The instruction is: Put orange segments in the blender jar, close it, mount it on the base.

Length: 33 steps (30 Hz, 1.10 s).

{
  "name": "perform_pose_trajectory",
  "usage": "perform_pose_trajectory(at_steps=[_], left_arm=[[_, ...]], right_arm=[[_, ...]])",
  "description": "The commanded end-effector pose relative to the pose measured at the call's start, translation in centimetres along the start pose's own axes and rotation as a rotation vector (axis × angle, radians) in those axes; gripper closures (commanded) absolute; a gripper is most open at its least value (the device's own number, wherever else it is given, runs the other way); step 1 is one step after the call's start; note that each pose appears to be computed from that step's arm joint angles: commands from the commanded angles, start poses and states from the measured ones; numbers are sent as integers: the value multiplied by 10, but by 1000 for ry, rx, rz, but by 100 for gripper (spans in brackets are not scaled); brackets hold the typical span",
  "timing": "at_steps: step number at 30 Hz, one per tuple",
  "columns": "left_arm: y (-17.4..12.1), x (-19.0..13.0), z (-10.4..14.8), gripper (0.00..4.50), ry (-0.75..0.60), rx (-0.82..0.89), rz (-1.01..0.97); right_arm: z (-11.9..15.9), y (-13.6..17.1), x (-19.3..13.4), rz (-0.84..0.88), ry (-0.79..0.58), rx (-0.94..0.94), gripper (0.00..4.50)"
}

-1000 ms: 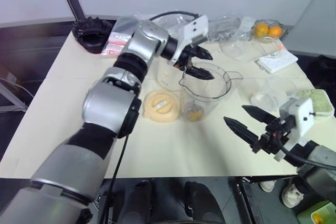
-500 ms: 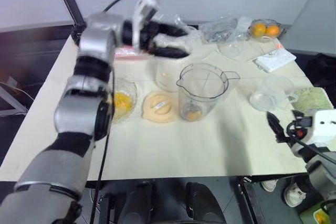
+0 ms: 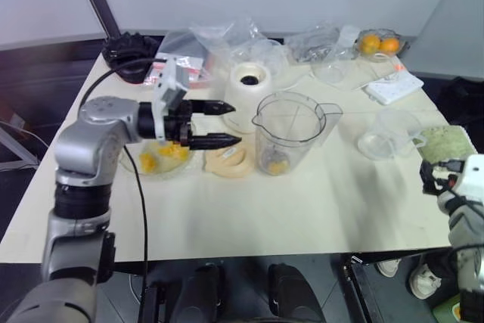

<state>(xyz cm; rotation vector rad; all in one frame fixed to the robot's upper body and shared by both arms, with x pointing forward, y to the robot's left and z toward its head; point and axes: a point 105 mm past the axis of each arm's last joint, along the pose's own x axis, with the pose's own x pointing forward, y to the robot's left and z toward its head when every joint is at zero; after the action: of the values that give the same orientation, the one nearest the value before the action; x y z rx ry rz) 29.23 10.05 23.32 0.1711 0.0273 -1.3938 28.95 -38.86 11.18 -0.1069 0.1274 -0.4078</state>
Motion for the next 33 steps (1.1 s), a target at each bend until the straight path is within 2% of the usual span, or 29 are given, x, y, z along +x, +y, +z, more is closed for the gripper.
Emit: perform_pose_trajectory(at_steps=[1,11,33], left_arm=[[-7,-7,11,67,-20,23,32],[-12,-18,5,67,38,9,71],[-21,-22,5,67,73,1,65]], right_arm=[[11,-7,13,-12,-44,-3,75],[8,6,46,33,-51,30,75],[9,18,78,-33,-50,6,75]])
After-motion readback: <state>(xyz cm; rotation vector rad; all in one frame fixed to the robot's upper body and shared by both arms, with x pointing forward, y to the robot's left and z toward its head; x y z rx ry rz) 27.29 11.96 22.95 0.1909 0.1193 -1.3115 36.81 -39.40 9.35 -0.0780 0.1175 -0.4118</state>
